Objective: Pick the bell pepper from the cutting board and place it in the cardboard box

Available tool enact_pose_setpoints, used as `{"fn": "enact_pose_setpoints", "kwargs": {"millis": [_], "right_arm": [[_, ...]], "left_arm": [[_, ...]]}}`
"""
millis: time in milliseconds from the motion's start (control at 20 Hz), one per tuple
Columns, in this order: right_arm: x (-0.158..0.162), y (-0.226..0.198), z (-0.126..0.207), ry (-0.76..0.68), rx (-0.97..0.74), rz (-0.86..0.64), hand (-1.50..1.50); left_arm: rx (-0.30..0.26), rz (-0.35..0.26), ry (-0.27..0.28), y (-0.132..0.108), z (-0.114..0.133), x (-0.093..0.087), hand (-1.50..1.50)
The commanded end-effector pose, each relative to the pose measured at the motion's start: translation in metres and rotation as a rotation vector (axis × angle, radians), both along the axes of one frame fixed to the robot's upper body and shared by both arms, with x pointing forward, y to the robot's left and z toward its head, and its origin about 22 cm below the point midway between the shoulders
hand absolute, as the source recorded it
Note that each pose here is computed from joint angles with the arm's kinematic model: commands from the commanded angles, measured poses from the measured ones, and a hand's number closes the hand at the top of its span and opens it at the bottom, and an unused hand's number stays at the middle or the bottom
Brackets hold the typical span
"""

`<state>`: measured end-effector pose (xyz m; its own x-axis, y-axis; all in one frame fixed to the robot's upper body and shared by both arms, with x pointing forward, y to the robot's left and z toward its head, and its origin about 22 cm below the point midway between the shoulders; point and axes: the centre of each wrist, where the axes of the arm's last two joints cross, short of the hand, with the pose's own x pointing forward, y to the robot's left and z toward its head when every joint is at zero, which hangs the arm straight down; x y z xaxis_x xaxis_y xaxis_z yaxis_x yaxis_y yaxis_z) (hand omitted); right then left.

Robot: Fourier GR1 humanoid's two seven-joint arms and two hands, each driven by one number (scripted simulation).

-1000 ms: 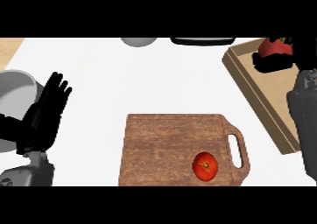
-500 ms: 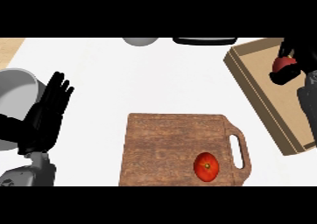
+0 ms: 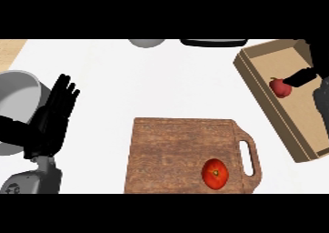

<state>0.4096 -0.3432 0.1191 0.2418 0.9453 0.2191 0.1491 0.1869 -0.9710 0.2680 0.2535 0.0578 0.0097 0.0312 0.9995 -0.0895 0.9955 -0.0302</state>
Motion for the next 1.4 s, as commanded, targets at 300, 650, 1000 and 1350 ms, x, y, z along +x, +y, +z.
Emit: {"fn": "enact_pose_setpoints", "kwargs": {"millis": [300, 650, 1000, 1350], "right_arm": [[0.01, -0.003, 0.039, -0.435, 0.405, 0.081, -1.5], [-0.008, -0.044, 0.037, -0.559, 0.83, 0.056, -1.5], [-0.037, -0.093, 0.04, -0.645, 0.939, 0.028, -1.5], [-0.065, -0.122, 0.02, -0.71, 0.943, 0.029, -1.5]], "left_arm": [[-0.003, -0.003, 0.006, 0.001, -0.007, 0.003, 0.0], [0.0, 0.022, 0.004, 0.001, -0.006, -0.006, 0.0], [0.0, 0.04, 0.009, 0.011, -0.007, 0.004, 0.0], [0.011, 0.025, 0.023, 0.003, -0.003, -0.014, 0.0]]}}
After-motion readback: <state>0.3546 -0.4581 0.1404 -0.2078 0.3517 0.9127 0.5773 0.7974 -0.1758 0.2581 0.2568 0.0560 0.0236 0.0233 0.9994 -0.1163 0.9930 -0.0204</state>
